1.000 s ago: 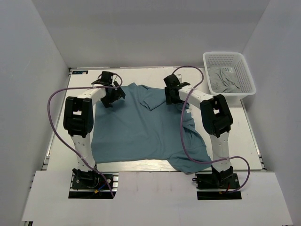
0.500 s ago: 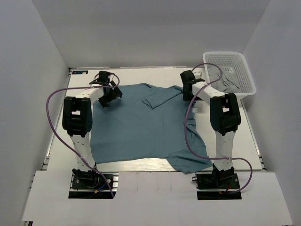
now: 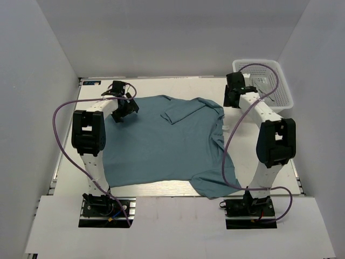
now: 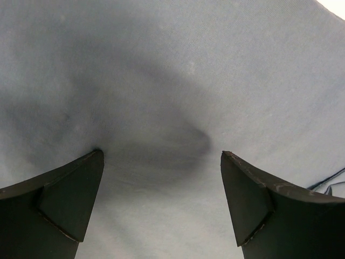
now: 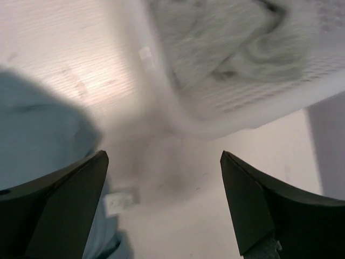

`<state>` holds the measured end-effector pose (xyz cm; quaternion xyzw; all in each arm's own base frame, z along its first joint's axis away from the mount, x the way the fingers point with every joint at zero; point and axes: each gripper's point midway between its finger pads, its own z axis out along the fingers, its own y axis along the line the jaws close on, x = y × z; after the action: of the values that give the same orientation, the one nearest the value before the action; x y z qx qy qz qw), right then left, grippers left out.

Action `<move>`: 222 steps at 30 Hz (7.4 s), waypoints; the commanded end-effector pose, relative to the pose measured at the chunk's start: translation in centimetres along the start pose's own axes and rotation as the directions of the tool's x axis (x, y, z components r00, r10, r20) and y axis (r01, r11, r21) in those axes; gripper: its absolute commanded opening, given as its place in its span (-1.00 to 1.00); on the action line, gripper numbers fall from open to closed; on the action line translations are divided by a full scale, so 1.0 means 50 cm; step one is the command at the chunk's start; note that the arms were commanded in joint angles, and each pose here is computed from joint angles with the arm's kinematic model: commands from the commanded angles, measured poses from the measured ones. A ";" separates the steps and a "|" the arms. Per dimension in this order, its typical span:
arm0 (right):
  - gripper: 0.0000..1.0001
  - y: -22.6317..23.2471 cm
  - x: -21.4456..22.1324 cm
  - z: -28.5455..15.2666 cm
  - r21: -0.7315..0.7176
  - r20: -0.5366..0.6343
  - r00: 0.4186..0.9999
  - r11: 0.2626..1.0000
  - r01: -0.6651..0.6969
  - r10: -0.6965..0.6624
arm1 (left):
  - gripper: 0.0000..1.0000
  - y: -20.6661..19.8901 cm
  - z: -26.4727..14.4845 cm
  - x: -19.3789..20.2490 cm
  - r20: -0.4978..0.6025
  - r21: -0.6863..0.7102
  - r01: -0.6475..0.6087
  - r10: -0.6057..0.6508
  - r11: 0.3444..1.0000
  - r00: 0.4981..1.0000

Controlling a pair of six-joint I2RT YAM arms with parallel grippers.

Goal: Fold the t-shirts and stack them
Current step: Flatten out the tshirt

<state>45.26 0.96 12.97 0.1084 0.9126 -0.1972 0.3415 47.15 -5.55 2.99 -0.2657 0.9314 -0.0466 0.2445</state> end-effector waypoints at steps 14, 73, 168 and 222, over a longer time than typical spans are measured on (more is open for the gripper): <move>0.81 0.169 0.273 -0.049 -0.299 -0.159 0.959 0.937 0.181 -0.236 | 1.00 0.019 0.012 0.007 -0.043 -0.020 -0.043 0.042 0.999 0.998; 0.81 0.204 0.350 -0.140 -0.710 -0.162 0.983 0.702 -0.057 -0.084 | 0.82 -0.347 -0.045 0.139 0.062 0.259 -0.630 0.639 0.732 0.767; 0.81 0.167 0.223 -0.128 -0.595 -0.004 0.999 0.803 0.029 -0.040 | 1.00 -0.208 -0.286 -0.031 0.481 -0.025 -0.380 0.344 0.925 0.806; 0.81 0.128 0.091 -0.185 -0.511 0.092 0.994 0.859 0.001 0.054 | 1.00 0.079 -0.246 -0.091 0.306 -0.090 0.059 -0.029 0.994 0.952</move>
<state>42.22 10.69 13.04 0.0065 0.9193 0.0151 0.3931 47.12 -1.73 9.77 -0.2442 0.9142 0.0353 0.3216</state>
